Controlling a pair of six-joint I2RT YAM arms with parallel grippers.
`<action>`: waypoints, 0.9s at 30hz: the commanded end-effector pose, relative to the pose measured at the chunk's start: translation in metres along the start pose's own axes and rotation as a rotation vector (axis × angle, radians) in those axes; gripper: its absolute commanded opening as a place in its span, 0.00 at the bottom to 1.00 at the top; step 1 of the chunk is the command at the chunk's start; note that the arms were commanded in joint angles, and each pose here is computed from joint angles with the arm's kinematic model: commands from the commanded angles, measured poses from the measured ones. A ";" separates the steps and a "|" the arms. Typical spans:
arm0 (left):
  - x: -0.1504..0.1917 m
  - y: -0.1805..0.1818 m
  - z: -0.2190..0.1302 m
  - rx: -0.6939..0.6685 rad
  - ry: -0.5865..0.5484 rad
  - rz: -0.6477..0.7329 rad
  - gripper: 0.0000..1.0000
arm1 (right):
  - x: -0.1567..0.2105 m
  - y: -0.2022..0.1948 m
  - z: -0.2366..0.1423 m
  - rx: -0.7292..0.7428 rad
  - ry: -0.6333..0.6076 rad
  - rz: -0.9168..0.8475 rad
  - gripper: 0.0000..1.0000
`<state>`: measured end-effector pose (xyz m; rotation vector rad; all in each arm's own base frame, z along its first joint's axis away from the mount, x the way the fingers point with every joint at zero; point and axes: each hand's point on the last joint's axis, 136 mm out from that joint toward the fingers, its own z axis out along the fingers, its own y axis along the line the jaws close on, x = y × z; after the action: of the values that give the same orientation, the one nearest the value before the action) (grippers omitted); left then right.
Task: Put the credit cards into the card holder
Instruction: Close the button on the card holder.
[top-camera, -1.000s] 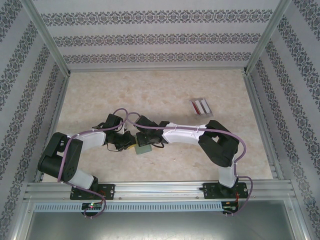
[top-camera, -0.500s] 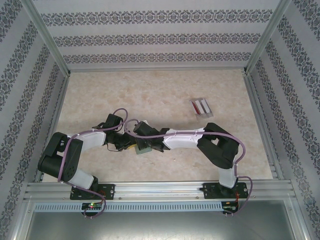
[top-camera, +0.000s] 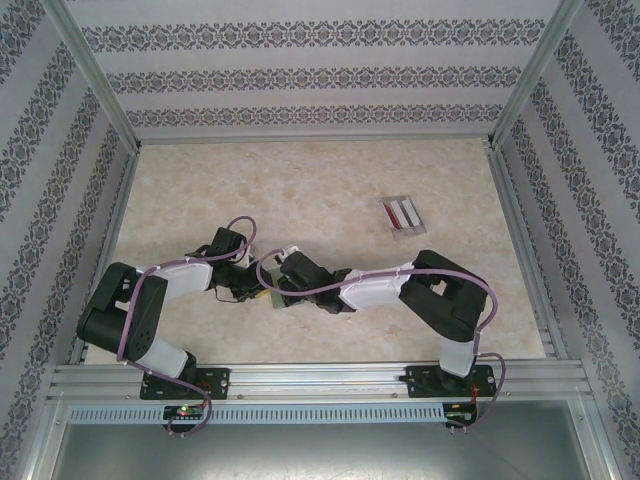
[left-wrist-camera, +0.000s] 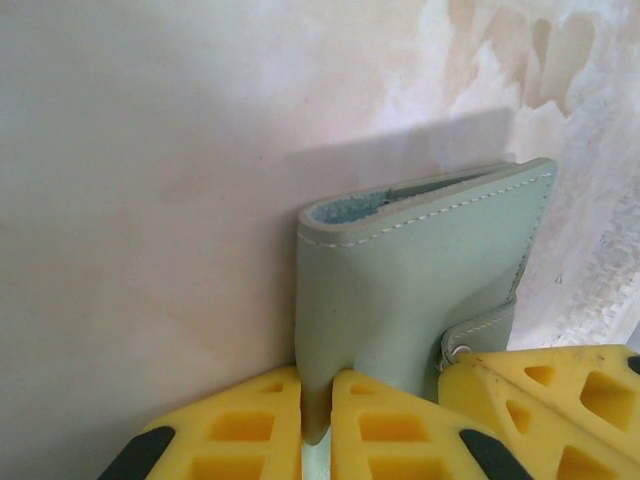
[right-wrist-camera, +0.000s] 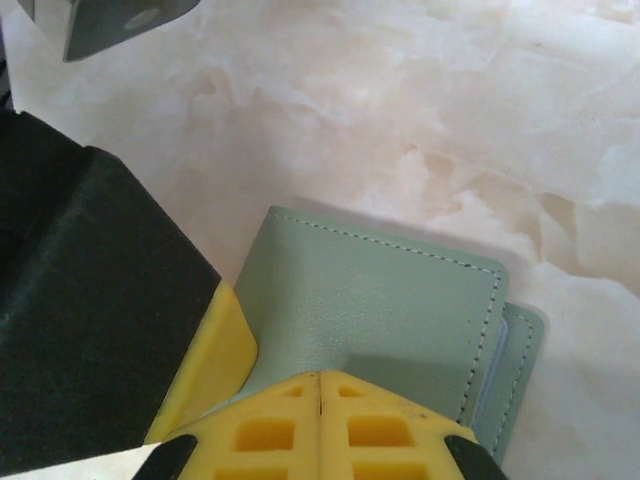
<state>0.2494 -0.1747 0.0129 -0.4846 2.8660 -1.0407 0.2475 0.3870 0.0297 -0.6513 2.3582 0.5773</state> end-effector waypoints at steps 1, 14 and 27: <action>0.015 0.037 0.018 -0.125 0.039 -0.074 0.11 | 0.115 -0.030 0.006 0.040 0.338 -0.065 0.00; -0.007 -0.032 -0.055 -0.045 -0.136 0.061 0.18 | -0.023 0.003 -0.059 -0.011 -0.039 -0.086 0.33; -0.024 -0.063 -0.185 -0.164 -0.579 0.336 0.51 | -0.075 -0.107 -0.239 0.255 -0.497 0.018 0.97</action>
<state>0.2705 -0.1226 0.2157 -0.2771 2.3442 -0.7061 0.2548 0.2384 0.2465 -0.3729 1.8829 0.5361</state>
